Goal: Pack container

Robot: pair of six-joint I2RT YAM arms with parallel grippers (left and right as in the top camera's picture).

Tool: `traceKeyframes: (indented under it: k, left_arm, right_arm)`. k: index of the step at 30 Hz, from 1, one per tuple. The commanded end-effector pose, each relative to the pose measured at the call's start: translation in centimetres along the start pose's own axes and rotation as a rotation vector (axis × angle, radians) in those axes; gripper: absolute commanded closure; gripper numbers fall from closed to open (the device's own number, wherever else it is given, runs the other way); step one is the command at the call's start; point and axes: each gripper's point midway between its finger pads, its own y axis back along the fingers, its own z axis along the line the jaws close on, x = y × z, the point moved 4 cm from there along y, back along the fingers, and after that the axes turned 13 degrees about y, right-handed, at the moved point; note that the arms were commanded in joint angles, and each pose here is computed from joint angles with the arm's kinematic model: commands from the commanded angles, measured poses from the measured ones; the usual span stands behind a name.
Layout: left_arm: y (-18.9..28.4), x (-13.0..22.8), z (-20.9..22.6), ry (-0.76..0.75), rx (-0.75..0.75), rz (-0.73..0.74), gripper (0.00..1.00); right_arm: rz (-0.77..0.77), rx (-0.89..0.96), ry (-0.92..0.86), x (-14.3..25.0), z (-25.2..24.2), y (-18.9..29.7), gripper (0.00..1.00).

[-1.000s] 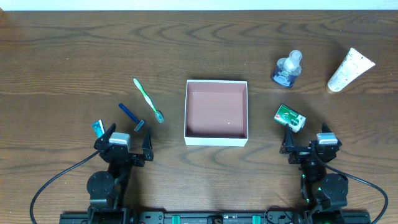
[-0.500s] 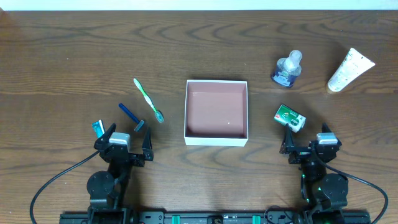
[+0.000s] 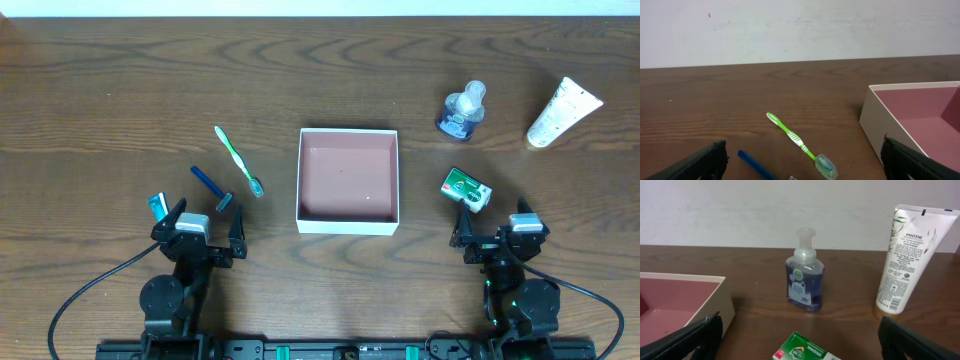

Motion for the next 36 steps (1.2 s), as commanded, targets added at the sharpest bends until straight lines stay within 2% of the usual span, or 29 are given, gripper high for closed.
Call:
traceKeyframes:
  k: [1, 6, 8, 16, 23, 33, 36]
  left_arm:
    - [-0.1, 1.5, 0.3, 0.003, -0.007, 0.054, 0.02]
    - [-0.1, 1.5, 0.3, 0.003, -0.007, 0.054, 0.02]
    - [-0.1, 1.5, 0.3, 0.003, -0.007, 0.054, 0.02]
    - [-0.1, 1.5, 0.3, 0.003, -0.007, 0.054, 0.02]
    - [-0.1, 1.5, 0.3, 0.003, -0.007, 0.054, 0.02]
    - [-0.1, 1.5, 0.3, 0.003, -0.007, 0.054, 0.02]
    - [-0.1, 1.5, 0.3, 0.003, -0.007, 0.054, 0.02]
  right_arm:
    - [0.002, -0.002, 0.012, 0.1, 0.1, 0.0, 0.01]
    - [-0.001, -0.020, 0.012, 0.1, 0.3, 0.0, 0.01]
    - [-0.022, -0.039, -0.042, -0.4, 0.5, 0.0, 0.01]
    - [-0.072, -0.359, -0.123, -2.0, 4.4, 1.0, 0.01]
    - [-0.033, -0.424, -0.109, -8.5, 3.9, 2.0, 0.01]
    - [0.331, -0.507, 0.025, -19.1, 2.2, -2.1, 0.01]
    - [0.383, -0.525, 0.035, -21.5, 2.0, -3.7, 0.01]
